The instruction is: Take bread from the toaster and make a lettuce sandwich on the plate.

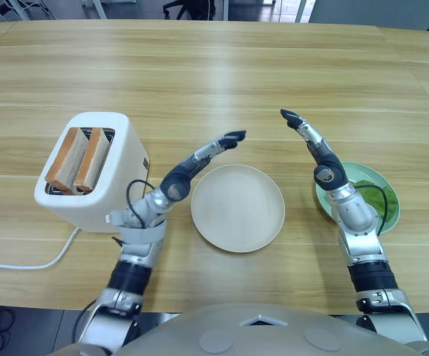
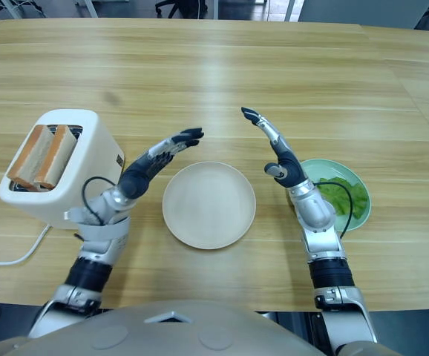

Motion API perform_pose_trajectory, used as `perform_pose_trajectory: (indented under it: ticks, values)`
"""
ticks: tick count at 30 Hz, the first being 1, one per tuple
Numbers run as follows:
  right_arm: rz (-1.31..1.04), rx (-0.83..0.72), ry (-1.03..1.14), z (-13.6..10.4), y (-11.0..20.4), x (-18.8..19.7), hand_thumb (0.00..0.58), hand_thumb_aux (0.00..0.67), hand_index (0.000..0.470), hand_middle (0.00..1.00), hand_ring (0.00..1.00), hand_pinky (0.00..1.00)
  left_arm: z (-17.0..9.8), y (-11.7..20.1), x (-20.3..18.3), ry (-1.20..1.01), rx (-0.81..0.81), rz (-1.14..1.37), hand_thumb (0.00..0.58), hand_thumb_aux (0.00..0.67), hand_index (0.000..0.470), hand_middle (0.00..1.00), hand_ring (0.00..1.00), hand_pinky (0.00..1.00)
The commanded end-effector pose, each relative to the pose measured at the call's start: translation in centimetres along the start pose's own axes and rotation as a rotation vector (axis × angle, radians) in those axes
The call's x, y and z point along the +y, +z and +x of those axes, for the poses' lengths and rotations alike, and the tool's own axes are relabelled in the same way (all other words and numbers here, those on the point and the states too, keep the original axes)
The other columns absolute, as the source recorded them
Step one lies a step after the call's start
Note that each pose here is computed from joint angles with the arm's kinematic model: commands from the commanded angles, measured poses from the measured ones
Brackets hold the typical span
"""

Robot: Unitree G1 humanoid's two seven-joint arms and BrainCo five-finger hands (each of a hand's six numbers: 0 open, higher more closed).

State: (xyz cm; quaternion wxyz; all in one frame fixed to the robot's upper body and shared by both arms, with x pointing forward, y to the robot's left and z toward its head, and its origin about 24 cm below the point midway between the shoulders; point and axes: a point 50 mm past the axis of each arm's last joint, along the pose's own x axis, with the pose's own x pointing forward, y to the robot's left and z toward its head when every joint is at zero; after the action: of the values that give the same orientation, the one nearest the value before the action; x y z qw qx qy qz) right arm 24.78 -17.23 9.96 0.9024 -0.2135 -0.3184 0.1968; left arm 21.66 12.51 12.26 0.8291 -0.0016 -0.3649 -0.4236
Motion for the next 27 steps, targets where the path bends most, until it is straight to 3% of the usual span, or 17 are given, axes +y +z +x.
perform_pose_trajectory:
  ticks: [1, 7, 11, 14, 19, 23, 27]
  values:
    - [0.0, 0.005, 0.008, 0.1, 0.0, 0.1, 0.0, 0.0, 0.0, 0.0, 0.0, 0.0, 0.8, 2.9, 0.6, -0.023, -0.108, -0.081, 0.0, 0.0, 0.0, 0.0, 0.0, 0.0]
    - [0.008, 0.005, 0.01, 0.3, -0.1, 0.5, 0.0, 0.0, 0.0, 0.0, 0.0, 0.0, 0.5, 2.9, 0.6, -0.03, -0.085, -0.085, 0.0, 0.0, 0.0, 0.0, 0.0, 0.0]
    - [0.009, 0.01, 0.01, 0.2, -0.2, 0.5, 0.0, 0.0, 0.0, 0.0, 0.0, 0.0, 0.0, 5.6, 1.9, 0.007, -0.202, -0.174, 0.0, 0.0, 0.0, 0.0, 0.0, 0.0]
    - [0.006, 0.01, 0.009, 0.2, -0.1, 0.4, 0.0, 0.0, 0.0, 0.0, 0.0, 0.0, -0.9, 8.8, 3.7, 0.024, -0.252, -0.054, 0.0, 0.0, 0.0, 0.0, 0.0, 0.0]
    - [0.003, 0.016, 0.005, -0.1, -0.1, 0.5, 0.0, 0.0, 0.0, 0.0, 0.0, 0.0, -3.0, 11.2, 7.5, 0.067, -0.008, 0.542, 0.0, 0.0, 0.0, 0.0, 0.0, 0.0]
    - [0.005, 0.02, 0.01, -0.2, -0.1, 0.7, 0.0, 0.0, 0.0, 0.0, 0.0, 0.0, -4.3, 13.2, 8.6, 0.048, 0.096, 0.751, 0.0, 0.0, 0.0, 0.0, 0.0, 0.0]
    - [0.006, 0.023, 0.01, -0.3, -0.1, 0.9, 0.0, 0.0, 0.0, 0.0, 0.0, 0.0, -5.9, 14.4, 11.6, 0.098, 0.335, 1.028, 0.0, 0.0, 0.0, 0.0, 0.0, 0.0]
